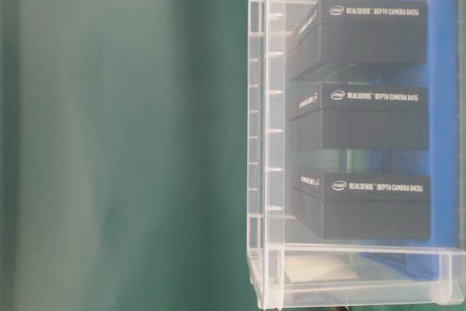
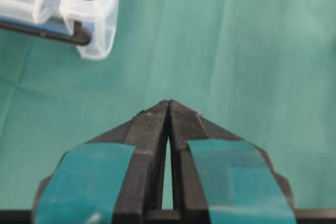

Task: Take out the box from the case.

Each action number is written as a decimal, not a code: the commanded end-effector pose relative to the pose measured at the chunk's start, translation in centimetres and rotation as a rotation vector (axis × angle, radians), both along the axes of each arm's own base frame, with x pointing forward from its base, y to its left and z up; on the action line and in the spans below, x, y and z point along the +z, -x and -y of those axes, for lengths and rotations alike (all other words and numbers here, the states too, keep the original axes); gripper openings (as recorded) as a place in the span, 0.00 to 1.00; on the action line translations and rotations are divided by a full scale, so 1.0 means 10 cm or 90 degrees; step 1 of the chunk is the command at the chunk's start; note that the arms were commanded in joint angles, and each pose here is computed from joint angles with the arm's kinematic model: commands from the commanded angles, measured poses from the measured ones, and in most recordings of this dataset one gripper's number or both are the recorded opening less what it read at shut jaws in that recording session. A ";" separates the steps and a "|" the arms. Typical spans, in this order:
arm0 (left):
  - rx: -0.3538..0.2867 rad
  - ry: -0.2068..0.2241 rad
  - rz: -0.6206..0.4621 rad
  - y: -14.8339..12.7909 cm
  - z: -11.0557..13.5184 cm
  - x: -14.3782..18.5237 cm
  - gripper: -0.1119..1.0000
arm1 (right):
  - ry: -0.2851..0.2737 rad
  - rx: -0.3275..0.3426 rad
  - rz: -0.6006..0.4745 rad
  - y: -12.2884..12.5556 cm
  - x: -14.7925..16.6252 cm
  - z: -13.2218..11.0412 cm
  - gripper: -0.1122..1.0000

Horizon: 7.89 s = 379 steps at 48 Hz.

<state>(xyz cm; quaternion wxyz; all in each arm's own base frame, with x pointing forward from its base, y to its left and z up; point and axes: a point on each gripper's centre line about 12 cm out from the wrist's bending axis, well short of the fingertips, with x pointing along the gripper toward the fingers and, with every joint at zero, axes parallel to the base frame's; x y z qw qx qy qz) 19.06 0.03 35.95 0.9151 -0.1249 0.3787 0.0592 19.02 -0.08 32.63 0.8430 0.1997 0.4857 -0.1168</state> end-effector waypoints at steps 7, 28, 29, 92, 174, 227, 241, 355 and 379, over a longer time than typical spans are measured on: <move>0.042 0.036 -0.091 0.00 0.01 0.01 0.11 | -0.038 -0.091 -0.136 -0.02 0.07 0.01 0.10; 0.079 0.064 -0.125 0.00 0.00 0.02 0.11 | -0.060 -0.174 -0.177 -0.13 -0.01 0.02 0.10; 0.082 0.066 -0.125 -0.01 0.00 0.02 0.11 | -0.063 -0.188 -0.178 -0.14 -0.01 0.03 0.10; 0.623 0.299 -0.185 -0.05 -0.69 -0.07 0.12 | -0.084 -0.673 -0.149 -0.07 -0.07 0.88 0.10; 0.667 0.294 -0.206 -0.01 -0.95 -0.16 0.94 | -0.073 -0.691 -0.129 -0.13 -0.39 1.27 0.96; 0.671 0.297 -0.205 -0.01 -0.95 -0.16 0.94 | -0.112 -0.725 -0.102 -0.37 -0.24 1.34 0.96; 0.671 0.297 -0.205 -0.02 -0.95 -0.16 0.94 | -0.117 -0.714 -0.109 -0.64 -0.25 1.35 0.96; 0.671 0.293 -0.201 -0.02 -0.96 -0.16 0.94 | -0.150 -0.636 -0.072 -2.48 -0.37 1.30 0.96; 0.671 0.293 -0.201 -0.02 -0.96 -0.16 0.94 | -0.150 -0.636 -0.072 -2.48 -0.37 1.30 0.96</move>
